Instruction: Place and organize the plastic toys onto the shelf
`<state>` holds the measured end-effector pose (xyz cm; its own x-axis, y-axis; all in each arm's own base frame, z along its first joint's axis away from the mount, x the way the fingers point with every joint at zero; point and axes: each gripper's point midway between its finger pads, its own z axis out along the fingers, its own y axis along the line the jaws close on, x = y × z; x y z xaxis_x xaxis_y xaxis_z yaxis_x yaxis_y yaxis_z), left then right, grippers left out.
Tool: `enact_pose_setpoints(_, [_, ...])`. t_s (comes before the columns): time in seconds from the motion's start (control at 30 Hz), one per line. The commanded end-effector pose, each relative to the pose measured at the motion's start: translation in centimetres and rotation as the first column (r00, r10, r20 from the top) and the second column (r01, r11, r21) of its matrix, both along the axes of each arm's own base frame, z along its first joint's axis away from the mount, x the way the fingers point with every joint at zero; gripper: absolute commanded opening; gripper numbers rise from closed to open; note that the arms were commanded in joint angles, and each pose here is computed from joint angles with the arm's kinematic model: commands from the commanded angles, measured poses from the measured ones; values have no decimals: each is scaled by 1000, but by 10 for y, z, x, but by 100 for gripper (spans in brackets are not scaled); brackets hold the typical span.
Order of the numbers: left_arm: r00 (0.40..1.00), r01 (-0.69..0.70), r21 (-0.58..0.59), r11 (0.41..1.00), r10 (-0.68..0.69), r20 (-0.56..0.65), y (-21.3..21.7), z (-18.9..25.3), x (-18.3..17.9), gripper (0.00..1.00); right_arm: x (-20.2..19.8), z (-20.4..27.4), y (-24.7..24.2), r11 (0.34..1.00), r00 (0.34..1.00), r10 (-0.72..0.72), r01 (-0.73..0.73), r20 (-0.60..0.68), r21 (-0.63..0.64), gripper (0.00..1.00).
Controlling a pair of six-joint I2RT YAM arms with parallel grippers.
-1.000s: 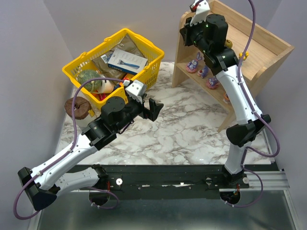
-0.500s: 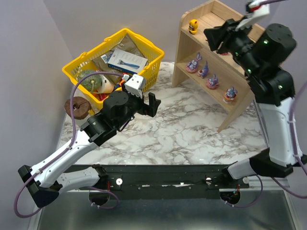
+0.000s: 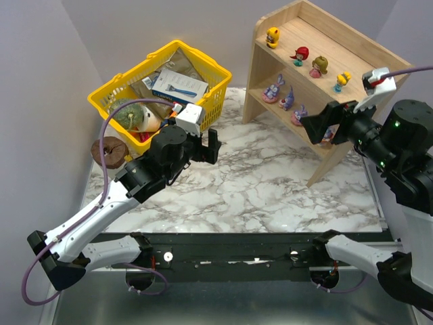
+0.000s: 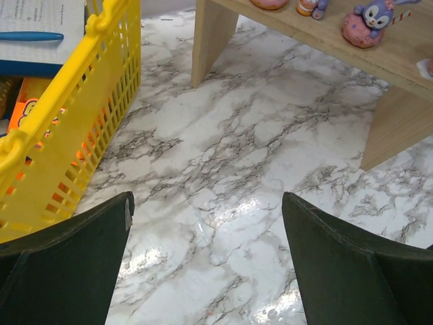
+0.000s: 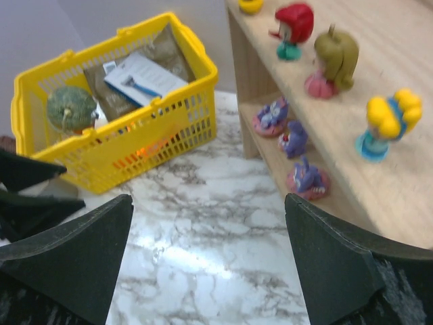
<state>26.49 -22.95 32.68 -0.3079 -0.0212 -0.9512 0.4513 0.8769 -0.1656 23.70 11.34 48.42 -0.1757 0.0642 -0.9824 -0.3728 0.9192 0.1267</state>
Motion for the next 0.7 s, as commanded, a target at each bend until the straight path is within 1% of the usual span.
enact_pose_setpoints(0.0, [999, -42, 0, 999, 42, 23, 9, 18, 3, 99, -27, -30, -4, 999, 994, 33, -34, -105, 0, 100])
enact_pose_setpoints(0.03, [999, -42, 14, 999, 42, 13, 10, 16, 3, 99, -26, -37, -11, 1000, 990, -20, 20, -136, -2, 100])
enact_pose_setpoints(0.07, [999, -50, 19, 999, 50, 13, 10, 18, 4, 99, -28, -48, -16, 999, 983, -45, 41, -179, -23, 100])
enact_pose_setpoints(0.13, [998, -56, 26, 998, 56, 10, 12, 19, 4, 99, -29, -55, -23, 996, 975, -88, 84, -202, -28, 100])
enact_pose_setpoints(0.2, [998, -54, 35, 998, 53, 13, 13, 19, 4, 99, -33, -60, -26, 996, 974, -92, 89, -205, -25, 100])
enact_pose_setpoints(0.3, [999, -42, 19, 999, 42, 22, 13, 23, 2, 99, -38, -57, -31, 994, 978, -108, 110, -177, -1, 100])
enact_pose_setpoints(0.43, [996, -86, 13, 996, 86, 29, 19, 24, 5, 99, -38, -58, -34, 992, 976, -126, 128, -177, 4, 100])
enact_pose_setpoints(0.67, [997, -71, -3, 997, 71, 32, 18, 30, 2, 99, -36, -58, -38, 988, 974, -151, 154, -167, 5, 100])
